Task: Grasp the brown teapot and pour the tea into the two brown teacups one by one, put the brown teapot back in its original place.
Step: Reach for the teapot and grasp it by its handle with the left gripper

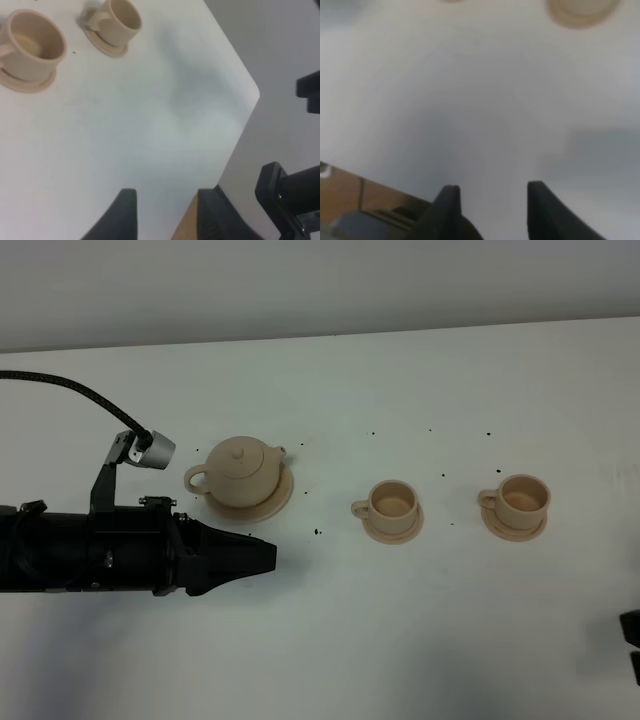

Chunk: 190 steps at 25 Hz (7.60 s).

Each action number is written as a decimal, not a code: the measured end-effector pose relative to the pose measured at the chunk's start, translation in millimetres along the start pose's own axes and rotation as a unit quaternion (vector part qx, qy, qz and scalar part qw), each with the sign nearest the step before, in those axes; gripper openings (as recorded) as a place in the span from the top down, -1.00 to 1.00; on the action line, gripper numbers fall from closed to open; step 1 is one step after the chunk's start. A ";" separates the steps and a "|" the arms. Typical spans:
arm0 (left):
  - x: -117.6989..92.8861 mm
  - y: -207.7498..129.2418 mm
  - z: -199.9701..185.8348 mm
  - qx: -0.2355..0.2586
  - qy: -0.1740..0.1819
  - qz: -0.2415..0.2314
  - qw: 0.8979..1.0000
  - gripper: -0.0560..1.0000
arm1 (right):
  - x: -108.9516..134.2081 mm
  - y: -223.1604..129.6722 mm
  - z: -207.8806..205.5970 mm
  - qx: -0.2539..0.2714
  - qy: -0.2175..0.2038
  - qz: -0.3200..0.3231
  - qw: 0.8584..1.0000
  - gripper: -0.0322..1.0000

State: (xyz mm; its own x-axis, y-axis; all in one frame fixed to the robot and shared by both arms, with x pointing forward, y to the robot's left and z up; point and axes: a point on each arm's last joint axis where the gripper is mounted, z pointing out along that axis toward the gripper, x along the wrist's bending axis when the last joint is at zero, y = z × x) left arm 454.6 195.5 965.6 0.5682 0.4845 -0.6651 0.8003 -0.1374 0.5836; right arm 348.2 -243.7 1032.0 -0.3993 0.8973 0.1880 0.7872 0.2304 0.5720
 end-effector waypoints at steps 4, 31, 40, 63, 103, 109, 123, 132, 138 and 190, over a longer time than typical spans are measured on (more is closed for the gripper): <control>-4.7 3.1 -3.7 -0.006 0.004 0.006 1.000 0.25 | 0.1 -22.1 -28.3 -0.018 -0.033 -0.022 0.999 0.27; -9.1 4.6 -6.7 -0.012 0.004 0.014 1.000 0.25 | 1.1 -79.8 -78.3 -0.182 -0.080 -0.020 0.980 0.28; -9.1 4.6 -6.7 -0.012 0.004 0.014 1.000 0.25 | 1.7 -85.2 -82.5 -0.212 -0.117 0.013 0.970 0.28; -12.0 25.7 -12.2 0.018 0.022 0.003 1.000 0.25 | 6.2 -91.2 -85.9 -0.245 -0.188 0.043 0.950 0.28; 38.0 92.4 -68.6 0.299 0.364 0.297 0.831 0.25 | 6.3 -91.1 -85.9 -0.245 -0.187 0.043 0.950 0.28; 74.9 90.6 -40.2 0.305 0.340 0.323 0.829 0.25 | 6.5 -91.1 -85.8 -0.245 -0.186 0.044 0.950 0.28; 99.4 140.9 9.1 0.342 0.259 0.324 0.843 0.25 | 6.7 -91.0 -85.7 -0.246 -0.185 0.044 0.951 0.29; 101.2 156.6 35.8 0.431 0.238 0.327 0.807 0.34 | 6.8 -91.0 -85.7 -0.246 -0.184 0.044 0.951 0.29; 107.4 151.9 41.5 0.456 0.236 0.327 0.793 0.39 | 6.8 -91.0 -85.7 -0.246 -0.184 0.044 0.951 0.29; 129.1 144.2 73.8 0.471 0.256 0.328 0.778 0.19 | 8.0 -90.7 -85.4 -0.247 -0.177 0.046 0.952 0.29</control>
State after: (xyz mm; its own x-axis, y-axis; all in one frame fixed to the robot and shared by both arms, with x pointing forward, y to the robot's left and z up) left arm 657.4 174.5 929.5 0.9560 0.2898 0.0451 0.2916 -0.9557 -0.0409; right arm 233.5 -289.6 1049.8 -0.0880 0.9958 0.0252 0.4587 0.0181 0.8884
